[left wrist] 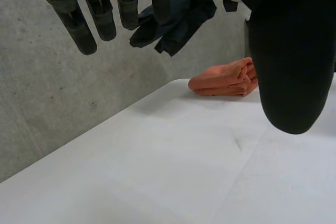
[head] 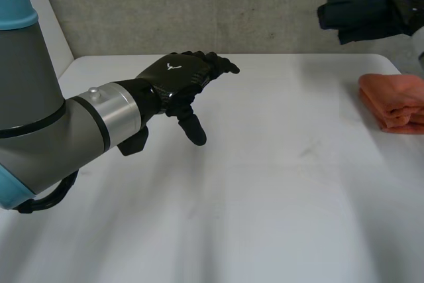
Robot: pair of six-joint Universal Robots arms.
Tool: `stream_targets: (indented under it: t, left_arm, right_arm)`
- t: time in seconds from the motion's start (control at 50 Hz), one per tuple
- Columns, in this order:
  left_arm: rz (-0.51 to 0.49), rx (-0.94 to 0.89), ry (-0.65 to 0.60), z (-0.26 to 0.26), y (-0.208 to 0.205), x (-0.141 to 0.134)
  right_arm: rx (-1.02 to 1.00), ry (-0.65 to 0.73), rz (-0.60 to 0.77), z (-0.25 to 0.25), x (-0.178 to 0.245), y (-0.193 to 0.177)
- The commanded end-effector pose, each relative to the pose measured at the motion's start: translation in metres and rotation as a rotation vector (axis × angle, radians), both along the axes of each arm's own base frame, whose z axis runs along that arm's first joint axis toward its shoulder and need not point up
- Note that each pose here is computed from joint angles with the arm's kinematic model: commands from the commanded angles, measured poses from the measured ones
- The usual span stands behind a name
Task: Fold the laundry.
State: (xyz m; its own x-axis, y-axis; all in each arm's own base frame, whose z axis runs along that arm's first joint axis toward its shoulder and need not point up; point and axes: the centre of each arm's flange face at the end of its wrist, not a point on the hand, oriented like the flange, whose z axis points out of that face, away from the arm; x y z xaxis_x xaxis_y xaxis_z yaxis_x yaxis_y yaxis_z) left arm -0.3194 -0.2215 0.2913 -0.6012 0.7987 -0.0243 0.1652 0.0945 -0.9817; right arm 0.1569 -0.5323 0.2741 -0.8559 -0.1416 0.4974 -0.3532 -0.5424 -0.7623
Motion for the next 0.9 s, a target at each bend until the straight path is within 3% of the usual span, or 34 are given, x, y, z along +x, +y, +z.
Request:
stream_targets:
  t: [0.02,0.16,0.28,0.6,0.68,0.82,0.9]
  left_arm:
    - [0.002,0.022,0.011,-0.002,0.0,-0.001]
    - [-0.001,0.03,0.008,-0.005,0.0,-0.002]
    - [-0.001,0.033,0.006,-0.006,0.0,-0.002]
    - [-0.002,0.041,0.01,-0.007,0.0,-0.003]
    - [-0.002,0.038,0.013,-0.006,0.0,-0.003]
    - [0.003,0.037,0.025,-0.002,0.0,-0.002]
    - [0.003,0.036,0.027,-0.001,0.001,-0.002]
  right_arm:
    - [0.154,0.025,-0.016,-0.05,-0.049,-0.015]
    - [0.325,0.034,-0.025,-0.105,-0.108,-0.012]
    - [0.375,0.049,-0.076,-0.124,-0.148,-0.006]
    - [0.4,0.073,-0.032,-0.123,-0.156,0.002]
    - [0.436,0.044,-0.105,-0.108,-0.159,0.008]
    - [0.364,0.003,-0.347,-0.05,-0.169,0.017]
    - [0.279,-0.002,-0.336,0.003,-0.123,0.032]
